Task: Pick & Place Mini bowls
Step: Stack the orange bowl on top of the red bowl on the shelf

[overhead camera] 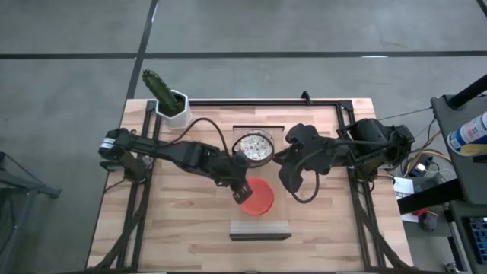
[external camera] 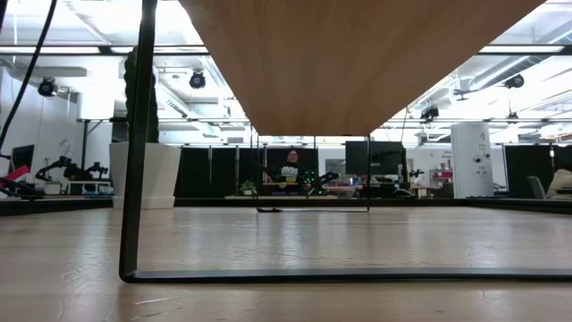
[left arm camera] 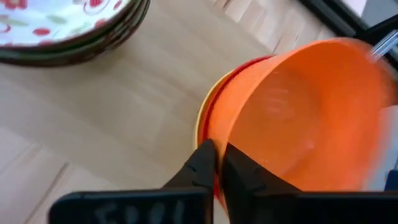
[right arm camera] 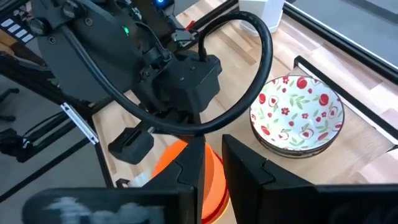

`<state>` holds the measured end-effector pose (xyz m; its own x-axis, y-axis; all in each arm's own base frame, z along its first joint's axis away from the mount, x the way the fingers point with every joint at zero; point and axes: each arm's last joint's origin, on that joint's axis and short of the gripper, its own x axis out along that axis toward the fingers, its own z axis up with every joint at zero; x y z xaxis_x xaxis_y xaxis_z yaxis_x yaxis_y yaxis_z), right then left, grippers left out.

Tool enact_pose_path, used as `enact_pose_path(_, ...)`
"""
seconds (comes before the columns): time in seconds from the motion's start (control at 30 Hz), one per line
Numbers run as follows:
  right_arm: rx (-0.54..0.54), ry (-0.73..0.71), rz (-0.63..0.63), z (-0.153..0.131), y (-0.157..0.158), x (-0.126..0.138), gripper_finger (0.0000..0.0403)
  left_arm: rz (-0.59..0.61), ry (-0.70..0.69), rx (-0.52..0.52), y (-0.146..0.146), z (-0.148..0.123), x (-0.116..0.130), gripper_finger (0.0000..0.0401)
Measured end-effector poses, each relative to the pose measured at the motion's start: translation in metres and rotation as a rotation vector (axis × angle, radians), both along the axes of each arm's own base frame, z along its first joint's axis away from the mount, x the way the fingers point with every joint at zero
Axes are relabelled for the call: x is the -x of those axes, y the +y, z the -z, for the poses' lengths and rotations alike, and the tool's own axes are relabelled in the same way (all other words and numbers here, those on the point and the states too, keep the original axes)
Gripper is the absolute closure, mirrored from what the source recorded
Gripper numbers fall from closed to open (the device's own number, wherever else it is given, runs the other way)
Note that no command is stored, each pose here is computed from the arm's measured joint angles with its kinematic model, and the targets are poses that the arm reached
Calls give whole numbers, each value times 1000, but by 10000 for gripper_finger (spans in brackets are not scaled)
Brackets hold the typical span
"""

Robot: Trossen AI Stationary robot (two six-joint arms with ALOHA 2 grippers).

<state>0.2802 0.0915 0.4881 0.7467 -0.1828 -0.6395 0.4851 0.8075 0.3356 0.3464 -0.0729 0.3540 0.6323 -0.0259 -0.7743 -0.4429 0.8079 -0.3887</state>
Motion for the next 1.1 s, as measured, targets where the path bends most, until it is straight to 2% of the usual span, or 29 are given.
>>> enact_pose_path(0.2, 2, 1, 0, 0, 0, 0, 349, 2, -40, 7, 0, -3, -3, 332)
enact_pose_path(0.33, -18, 0, 7, 1, 4, 0, 349, 0, -46, 29, 0, -7, -2, 311)
enact_pose_path(0.6, -98, 103, 20, 29, 15, -9, 356, 47, -156, 40, 1, -41, 11, 307)
enact_pose_path(0.8, -178, 202, -49, 63, 25, -27, 391, 62, -223, 54, 5, -64, 33, 307)
enact_pose_path(1.1, -250, 220, -122, 100, 6, -57, 394, 58, -329, 71, 12, -93, 67, 307)
